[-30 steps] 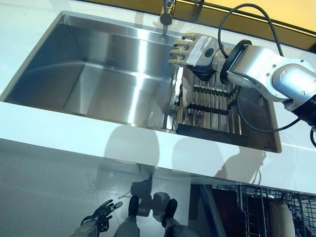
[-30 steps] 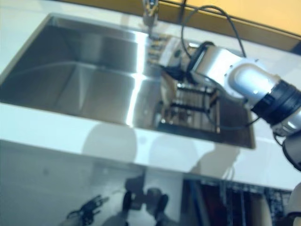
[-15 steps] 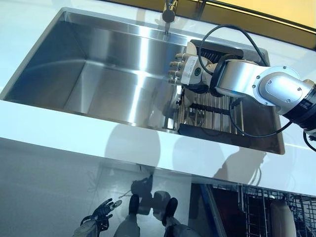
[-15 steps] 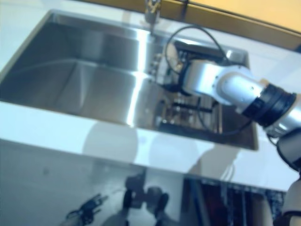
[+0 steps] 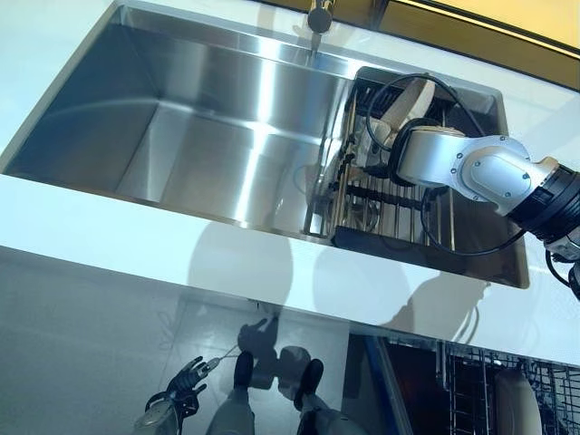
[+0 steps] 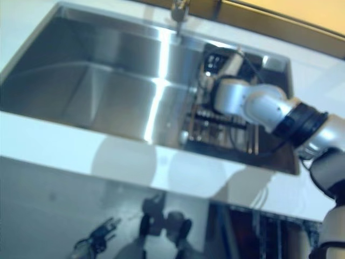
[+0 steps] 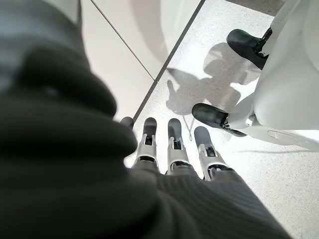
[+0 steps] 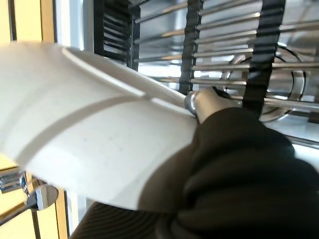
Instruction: Take plates into dishwasher
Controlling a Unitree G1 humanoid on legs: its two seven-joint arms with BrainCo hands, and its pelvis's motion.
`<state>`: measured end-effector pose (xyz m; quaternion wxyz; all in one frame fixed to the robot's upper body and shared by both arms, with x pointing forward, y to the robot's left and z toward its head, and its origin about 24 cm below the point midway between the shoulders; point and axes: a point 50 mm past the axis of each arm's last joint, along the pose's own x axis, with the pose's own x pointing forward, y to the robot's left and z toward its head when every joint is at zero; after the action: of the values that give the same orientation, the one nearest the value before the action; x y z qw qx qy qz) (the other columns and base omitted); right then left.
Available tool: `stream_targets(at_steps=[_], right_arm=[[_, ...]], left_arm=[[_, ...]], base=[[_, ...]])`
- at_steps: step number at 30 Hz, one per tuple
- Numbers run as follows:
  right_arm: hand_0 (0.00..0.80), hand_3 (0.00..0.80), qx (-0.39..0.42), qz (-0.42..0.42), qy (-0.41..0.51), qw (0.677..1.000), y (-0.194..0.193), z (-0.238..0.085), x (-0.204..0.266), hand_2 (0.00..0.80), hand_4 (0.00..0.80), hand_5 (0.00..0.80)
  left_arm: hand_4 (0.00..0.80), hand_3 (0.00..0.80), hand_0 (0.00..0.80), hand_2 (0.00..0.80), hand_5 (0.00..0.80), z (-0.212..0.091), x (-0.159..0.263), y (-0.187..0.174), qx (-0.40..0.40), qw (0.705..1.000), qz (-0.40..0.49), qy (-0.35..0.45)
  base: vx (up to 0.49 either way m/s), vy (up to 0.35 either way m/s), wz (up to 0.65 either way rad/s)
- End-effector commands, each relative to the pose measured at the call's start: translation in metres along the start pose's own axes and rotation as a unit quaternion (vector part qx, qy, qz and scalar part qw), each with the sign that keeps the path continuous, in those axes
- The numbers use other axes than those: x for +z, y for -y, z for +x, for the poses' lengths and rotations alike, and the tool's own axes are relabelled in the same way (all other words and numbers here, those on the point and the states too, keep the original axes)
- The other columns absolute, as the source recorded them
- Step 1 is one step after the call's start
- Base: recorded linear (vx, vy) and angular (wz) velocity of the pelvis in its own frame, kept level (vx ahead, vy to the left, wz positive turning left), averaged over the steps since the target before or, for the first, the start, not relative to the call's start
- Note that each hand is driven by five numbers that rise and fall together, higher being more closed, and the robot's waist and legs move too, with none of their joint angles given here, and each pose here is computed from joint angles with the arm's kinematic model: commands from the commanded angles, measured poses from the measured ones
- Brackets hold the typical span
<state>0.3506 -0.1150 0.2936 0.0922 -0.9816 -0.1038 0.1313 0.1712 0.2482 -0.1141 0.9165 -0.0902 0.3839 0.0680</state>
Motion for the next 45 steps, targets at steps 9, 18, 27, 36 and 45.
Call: stream_targets(at_steps=[9, 18, 27, 36, 45], right_arm=[[0.800, 0.800, 0.020, 0.034, -0.057, 0.998, -0.016, -0.004, -0.026, 0.800, 0.800, 0.800], [0.800, 0.800, -0.001, 0.089, -0.089, 0.992, -0.022, -0.006, -0.041, 0.800, 0.800, 0.800], [0.800, 0.800, -0.051, 0.204, -0.149, 0.966, -0.031, -0.020, -0.072, 0.800, 0.800, 0.800], [0.800, 0.800, -0.089, 0.333, -0.220, 0.912, -0.064, -0.042, -0.101, 0.800, 0.800, 0.800], [0.800, 0.800, -0.084, 0.504, -0.277, 0.814, -0.122, -0.066, -0.103, 0.800, 0.800, 0.800]], left_arm=[[0.000, 0.000, 0.000, 0.000, 0.000, 0.000, 0.001, 0.002, 0.007, 1.000, -0.016, 0.009], [0.000, 0.000, 0.000, 0.000, 0.000, -0.002, -0.007, -0.003, 0.017, 1.000, -0.009, -0.005], [0.000, 0.000, 0.000, 0.000, 0.000, -0.006, -0.024, -0.008, 0.038, 0.997, 0.033, -0.053], [0.000, 0.000, 0.000, 0.000, 0.000, -0.012, -0.047, -0.011, 0.035, 0.993, 0.058, -0.096], [0.000, 0.000, 0.000, 0.000, 0.000, -0.021, -0.066, -0.015, 0.019, 0.988, 0.077, -0.131]], base=[[0.000, 0.000, 0.00], [0.001, -0.003, 0.00], [0.008, -0.024, -0.08], [0.056, -0.011, -0.18], [0.063, -0.030, -0.23]])
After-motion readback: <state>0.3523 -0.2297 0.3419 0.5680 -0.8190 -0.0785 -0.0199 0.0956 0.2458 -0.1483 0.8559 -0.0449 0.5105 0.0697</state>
